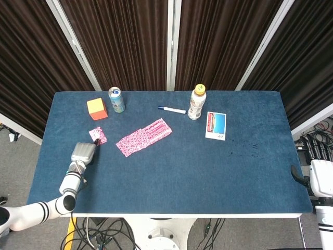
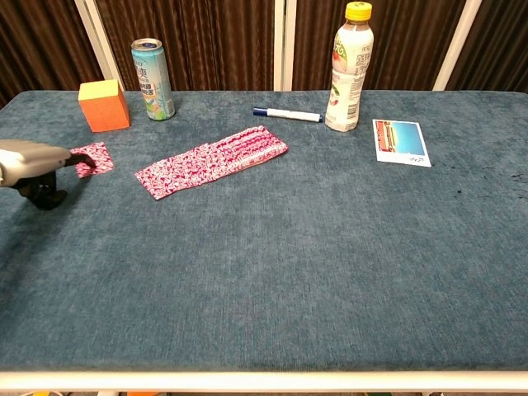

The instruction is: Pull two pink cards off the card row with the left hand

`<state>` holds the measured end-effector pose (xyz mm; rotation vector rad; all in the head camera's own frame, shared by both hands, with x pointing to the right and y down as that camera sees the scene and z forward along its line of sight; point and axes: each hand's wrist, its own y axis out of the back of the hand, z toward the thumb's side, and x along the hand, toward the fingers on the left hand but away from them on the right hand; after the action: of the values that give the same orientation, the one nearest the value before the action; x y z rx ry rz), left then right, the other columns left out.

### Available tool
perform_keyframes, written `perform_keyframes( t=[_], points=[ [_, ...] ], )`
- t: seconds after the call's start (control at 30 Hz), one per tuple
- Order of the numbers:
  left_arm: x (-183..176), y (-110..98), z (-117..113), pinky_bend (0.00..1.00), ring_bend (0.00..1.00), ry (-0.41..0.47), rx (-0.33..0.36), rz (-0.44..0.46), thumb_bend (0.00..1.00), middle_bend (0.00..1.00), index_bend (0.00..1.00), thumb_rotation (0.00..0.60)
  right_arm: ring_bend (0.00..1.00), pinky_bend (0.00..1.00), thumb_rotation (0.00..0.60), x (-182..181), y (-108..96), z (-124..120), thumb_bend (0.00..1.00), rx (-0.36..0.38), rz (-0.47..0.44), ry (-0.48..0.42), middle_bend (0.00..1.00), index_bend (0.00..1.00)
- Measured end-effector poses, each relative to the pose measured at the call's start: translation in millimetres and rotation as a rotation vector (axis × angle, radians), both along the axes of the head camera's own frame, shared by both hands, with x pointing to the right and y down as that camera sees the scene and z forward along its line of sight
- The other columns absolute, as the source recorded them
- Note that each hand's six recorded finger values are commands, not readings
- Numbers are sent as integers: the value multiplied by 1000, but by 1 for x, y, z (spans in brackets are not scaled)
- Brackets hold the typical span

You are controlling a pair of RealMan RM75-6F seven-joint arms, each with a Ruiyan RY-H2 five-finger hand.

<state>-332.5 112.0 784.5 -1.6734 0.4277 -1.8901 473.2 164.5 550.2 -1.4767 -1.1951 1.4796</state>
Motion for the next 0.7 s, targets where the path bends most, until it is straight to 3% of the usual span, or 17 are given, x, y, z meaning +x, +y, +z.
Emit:
perform_keyframes(
  t=[0.27,0.57,0.7],
  points=[
    [11,1,-10,954,930,41,18,22,589,918,114,600,0,0,600,-1,0,4,301,-10,0,-3,0,0],
    [57,23,-11,955,929,189,-23,61,590,919,110,600,0,0,600,1,-1,5,301,-8,9,-4,0,0],
    [72,22,-11,955,930,213,13,78,592,919,104,600,0,0,600,4,0,4,301,-8,13,-1,0,0]
  ],
)
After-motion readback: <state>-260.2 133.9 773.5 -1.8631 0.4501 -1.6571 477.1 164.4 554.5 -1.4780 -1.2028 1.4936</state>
